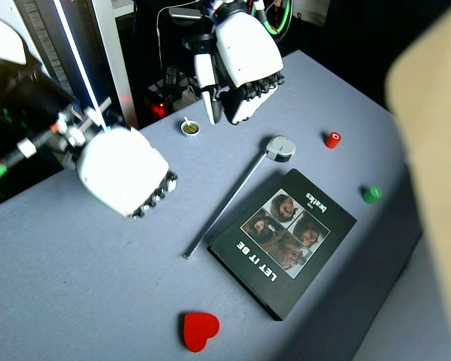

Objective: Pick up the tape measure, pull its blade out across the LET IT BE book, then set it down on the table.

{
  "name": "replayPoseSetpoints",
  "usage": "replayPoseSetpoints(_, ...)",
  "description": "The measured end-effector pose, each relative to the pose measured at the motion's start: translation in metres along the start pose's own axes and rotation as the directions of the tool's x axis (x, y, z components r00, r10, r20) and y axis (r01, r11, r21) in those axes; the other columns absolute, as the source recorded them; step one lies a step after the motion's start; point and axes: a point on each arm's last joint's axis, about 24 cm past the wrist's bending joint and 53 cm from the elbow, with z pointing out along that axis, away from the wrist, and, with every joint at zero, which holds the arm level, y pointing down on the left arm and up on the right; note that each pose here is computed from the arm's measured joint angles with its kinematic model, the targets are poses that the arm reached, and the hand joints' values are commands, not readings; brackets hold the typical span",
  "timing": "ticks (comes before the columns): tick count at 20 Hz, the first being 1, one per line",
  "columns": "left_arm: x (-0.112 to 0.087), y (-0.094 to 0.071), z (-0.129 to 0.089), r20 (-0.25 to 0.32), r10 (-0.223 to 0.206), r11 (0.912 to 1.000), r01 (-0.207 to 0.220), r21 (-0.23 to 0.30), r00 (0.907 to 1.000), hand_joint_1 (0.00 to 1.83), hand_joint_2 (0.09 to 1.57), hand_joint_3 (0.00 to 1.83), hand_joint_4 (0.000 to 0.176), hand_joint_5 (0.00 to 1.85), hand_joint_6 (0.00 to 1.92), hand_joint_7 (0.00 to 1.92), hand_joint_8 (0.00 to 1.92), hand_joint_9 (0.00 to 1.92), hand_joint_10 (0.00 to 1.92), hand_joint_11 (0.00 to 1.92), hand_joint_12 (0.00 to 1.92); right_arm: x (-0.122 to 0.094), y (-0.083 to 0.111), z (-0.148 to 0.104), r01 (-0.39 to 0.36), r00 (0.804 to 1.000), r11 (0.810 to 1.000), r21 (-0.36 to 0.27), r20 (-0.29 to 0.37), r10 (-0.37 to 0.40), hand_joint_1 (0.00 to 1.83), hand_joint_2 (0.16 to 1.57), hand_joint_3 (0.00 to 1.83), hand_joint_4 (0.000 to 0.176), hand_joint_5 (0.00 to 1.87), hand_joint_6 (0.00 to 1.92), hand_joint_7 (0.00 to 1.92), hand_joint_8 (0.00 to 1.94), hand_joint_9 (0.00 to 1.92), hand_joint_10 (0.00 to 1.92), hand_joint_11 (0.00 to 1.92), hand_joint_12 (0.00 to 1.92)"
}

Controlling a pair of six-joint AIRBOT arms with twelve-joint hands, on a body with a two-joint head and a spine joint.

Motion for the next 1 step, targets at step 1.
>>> replayPoseSetpoints(1, -0.001, -0.0002, 0.0, 0.003, -0.002, 1.0, 0.002, 0.0, 1.0, 0.77, 1.22, 0.0, 0.0, 1.18, 1.92, 1.19, 1.92, 1.33, 1.92, 1.41, 1.92, 0.0021, 0.0041, 0.0001, -0.007, 1.0, 1.0, -0.014, -0.012, 0.007, 0.84, 1.43, 0.0, 0.176, 1.32, 1.92, 1.58, 1.94, 1.82, 1.92, 1.92, 1.92)
